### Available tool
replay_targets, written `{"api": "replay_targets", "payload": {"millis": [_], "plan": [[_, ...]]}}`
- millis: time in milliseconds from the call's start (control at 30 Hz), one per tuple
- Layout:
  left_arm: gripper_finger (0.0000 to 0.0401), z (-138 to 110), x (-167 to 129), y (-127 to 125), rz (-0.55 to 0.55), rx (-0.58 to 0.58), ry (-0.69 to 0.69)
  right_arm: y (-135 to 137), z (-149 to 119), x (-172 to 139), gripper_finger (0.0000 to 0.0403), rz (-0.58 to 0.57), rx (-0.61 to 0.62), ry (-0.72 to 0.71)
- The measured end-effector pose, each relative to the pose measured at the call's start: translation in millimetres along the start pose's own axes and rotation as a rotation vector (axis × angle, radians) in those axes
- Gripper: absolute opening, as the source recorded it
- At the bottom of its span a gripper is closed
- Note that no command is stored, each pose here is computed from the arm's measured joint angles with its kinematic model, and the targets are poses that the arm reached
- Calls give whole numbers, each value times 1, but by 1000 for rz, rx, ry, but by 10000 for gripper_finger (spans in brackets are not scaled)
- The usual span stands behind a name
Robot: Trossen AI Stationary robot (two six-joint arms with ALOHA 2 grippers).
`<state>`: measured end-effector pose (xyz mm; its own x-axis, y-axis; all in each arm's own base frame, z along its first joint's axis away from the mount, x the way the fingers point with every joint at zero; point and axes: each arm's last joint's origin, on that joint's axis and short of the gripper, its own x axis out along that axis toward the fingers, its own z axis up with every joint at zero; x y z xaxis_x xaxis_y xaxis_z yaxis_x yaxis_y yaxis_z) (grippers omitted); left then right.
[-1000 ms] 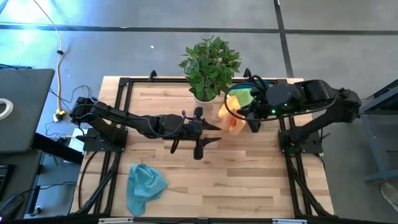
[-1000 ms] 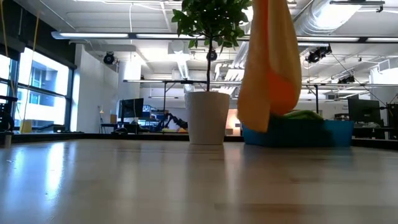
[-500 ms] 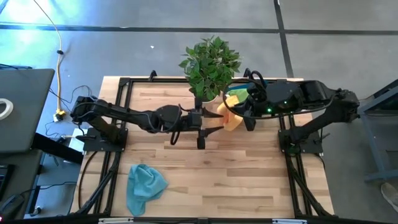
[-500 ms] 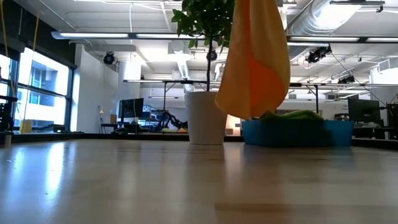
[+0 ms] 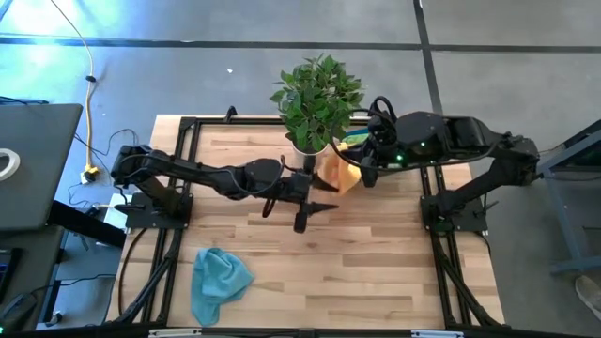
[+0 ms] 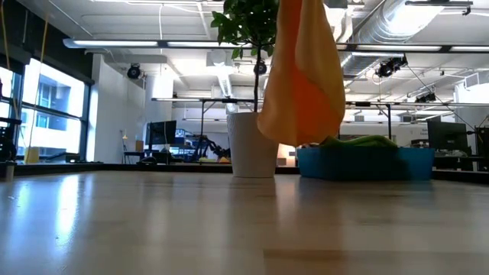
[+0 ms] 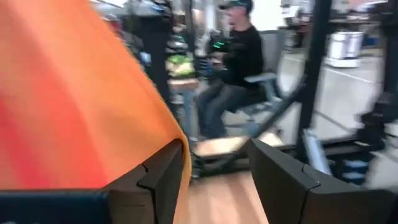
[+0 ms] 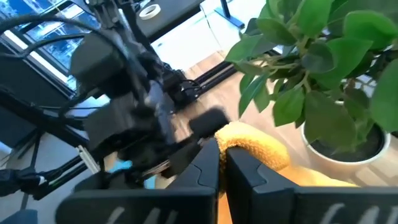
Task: Sort microfiber towel by color & place in baskets
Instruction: Fold the orange towel
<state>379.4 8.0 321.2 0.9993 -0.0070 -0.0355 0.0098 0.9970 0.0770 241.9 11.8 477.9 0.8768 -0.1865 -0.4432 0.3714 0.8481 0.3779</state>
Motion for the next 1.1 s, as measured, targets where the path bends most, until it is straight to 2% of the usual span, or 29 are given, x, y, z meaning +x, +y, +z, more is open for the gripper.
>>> {"api": "replay_targets", "payload": {"millis": [100, 400, 667, 933, 1100], "plan": [[167, -8, -1, -4, -51, -39, 87, -2, 2, 1, 0, -8, 0, -8], [151, -28, 1, -12, -71, -55, 253, -3, 5, 1, 0, -3, 6, -31], [151, -37, 11, -16, 22, -41, 244, -2, 5, 1, 0, 4, 10, -35], [149, -37, 17, -18, 35, -25, 169, -2, 5, 1, 0, 5, 11, -35], [150, -38, 17, -16, 178, 18, 182, -2, 6, 1, 0, 10, 32, -41]]}}
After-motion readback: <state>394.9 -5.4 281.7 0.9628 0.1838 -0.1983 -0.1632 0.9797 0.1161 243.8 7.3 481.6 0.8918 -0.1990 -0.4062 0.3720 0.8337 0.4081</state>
